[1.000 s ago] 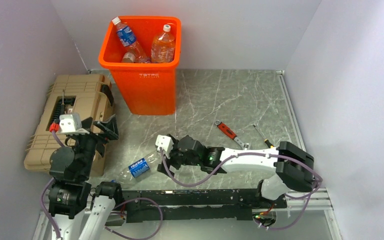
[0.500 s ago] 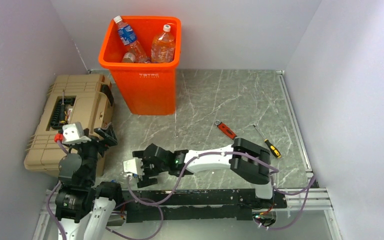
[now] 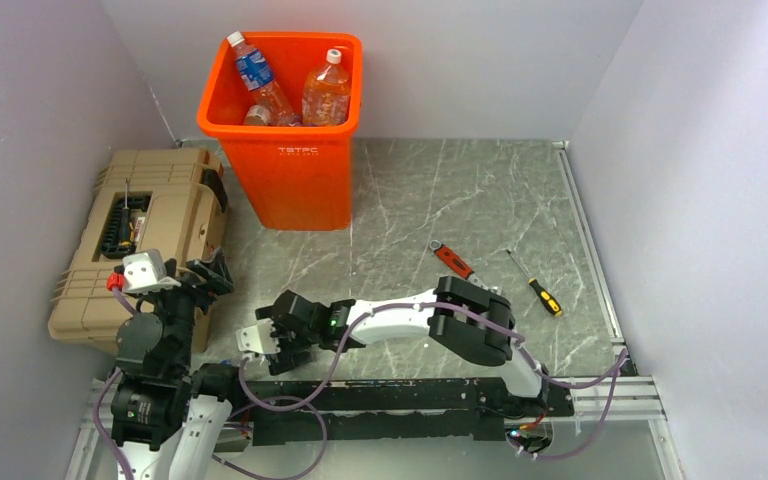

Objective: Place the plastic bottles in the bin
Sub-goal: Pick up the plastic bottle from the corner of the board.

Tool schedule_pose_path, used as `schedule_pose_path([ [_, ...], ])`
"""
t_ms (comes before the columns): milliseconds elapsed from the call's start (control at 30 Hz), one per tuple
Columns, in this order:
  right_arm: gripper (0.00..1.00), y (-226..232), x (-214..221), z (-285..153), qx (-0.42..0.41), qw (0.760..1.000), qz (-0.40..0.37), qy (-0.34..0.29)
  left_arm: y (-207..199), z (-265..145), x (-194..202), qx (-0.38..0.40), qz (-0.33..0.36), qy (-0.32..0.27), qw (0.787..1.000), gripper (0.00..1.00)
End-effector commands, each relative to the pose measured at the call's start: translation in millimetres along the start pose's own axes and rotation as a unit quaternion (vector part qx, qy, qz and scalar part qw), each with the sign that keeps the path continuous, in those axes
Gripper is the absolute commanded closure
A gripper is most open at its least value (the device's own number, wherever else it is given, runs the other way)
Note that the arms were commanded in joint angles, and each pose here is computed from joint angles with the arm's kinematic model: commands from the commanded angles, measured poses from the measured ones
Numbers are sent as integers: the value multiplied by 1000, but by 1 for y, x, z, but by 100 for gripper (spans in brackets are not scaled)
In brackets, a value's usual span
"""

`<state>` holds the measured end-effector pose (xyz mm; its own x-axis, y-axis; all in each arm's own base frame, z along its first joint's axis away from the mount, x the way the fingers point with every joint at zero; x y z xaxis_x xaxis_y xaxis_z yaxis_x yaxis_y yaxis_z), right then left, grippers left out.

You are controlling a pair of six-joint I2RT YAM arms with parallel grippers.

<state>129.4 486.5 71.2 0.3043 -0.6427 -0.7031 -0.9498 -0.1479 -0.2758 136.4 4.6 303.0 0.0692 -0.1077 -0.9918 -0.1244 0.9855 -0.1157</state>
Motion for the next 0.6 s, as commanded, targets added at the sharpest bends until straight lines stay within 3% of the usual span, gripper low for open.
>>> schedule_pose_path([
  [0,14,-8,17,10,20,999,-9,38,-2,3,-3,5,-1,-9,1000,1],
  [367,48,-25,10,-36,105,993,57,-9,-3,5,-5,2,-11,-9,1000,0],
  [467,58,-32,10,-69,167,978,116,-52,2,7,-9,-24,-29,-10,999,0],
  [567,61,-34,6,-113,220,951,184,-112,13,11,-12,-83,-68,-17,994,0],
])
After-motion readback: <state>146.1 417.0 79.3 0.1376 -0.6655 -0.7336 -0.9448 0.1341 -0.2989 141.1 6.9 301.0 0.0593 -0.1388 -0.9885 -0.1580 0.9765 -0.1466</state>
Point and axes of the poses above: each gripper's point midway between its finger pads, its own z axis out along the fingers, its own y axis along the line the jaws close on, x = y × z, the point moved 5 cm from there along -z, back along the fingers, and after that the axes turned 9 degrees about z, right-handed, at the moved point
